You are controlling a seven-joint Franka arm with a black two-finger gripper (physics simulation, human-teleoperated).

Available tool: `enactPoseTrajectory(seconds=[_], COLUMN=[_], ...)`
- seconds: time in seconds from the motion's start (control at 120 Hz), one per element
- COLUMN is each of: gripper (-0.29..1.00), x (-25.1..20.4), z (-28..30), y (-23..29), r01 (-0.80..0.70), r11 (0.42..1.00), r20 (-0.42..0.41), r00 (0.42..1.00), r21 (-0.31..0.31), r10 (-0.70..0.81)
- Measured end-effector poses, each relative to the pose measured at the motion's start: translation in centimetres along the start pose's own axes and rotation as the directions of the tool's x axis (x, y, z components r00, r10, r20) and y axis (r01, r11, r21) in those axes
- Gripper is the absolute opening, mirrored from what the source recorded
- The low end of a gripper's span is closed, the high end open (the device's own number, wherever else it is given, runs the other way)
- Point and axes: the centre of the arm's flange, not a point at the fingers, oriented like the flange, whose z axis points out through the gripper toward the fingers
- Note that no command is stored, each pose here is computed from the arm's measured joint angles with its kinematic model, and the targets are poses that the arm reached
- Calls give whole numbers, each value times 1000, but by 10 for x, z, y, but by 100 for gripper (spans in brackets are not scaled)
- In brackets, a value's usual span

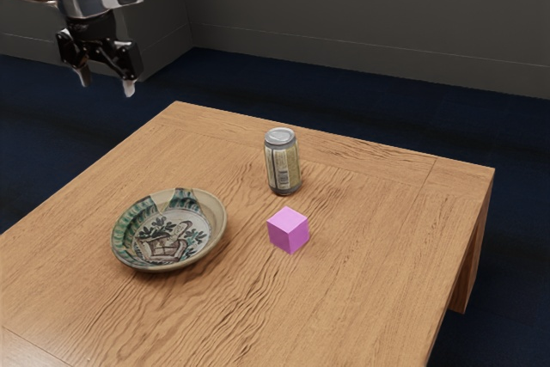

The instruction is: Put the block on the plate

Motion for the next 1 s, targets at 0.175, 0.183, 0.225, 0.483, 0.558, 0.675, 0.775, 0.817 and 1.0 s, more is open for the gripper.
enactPoseTrajectory(seconds=[0.175, 0.183, 0.225, 0.483, 0.558, 0.675, 0.775, 0.817, 1.0], gripper=[70, 70, 70, 70, 70, 70, 70, 70, 70], x=[1, 1, 3, 7, 9, 12, 17, 21, 48], z=[0, 0, 4, 101, 131, 168, 194, 204, 249], y=[7, 8, 15, 93, 123, 177, 206, 213, 231], r01=[-2, -4, -14, -128, -169, -257, -294, -297, -297], r11=[1000, 1000, 1000, 992, 985, 964, 951, 948, 944], r20=[-7, -7, 0, 133, 156, 157, 136, 127, 75], r00=[1000, 1000, 1000, 983, 972, 951, 942, 942, 948], r21=[3, 4, 5, -19, -42, -72, -101, -113, -140], r10=[2, 4, 14, 129, 174, 265, 306, 310, 310])
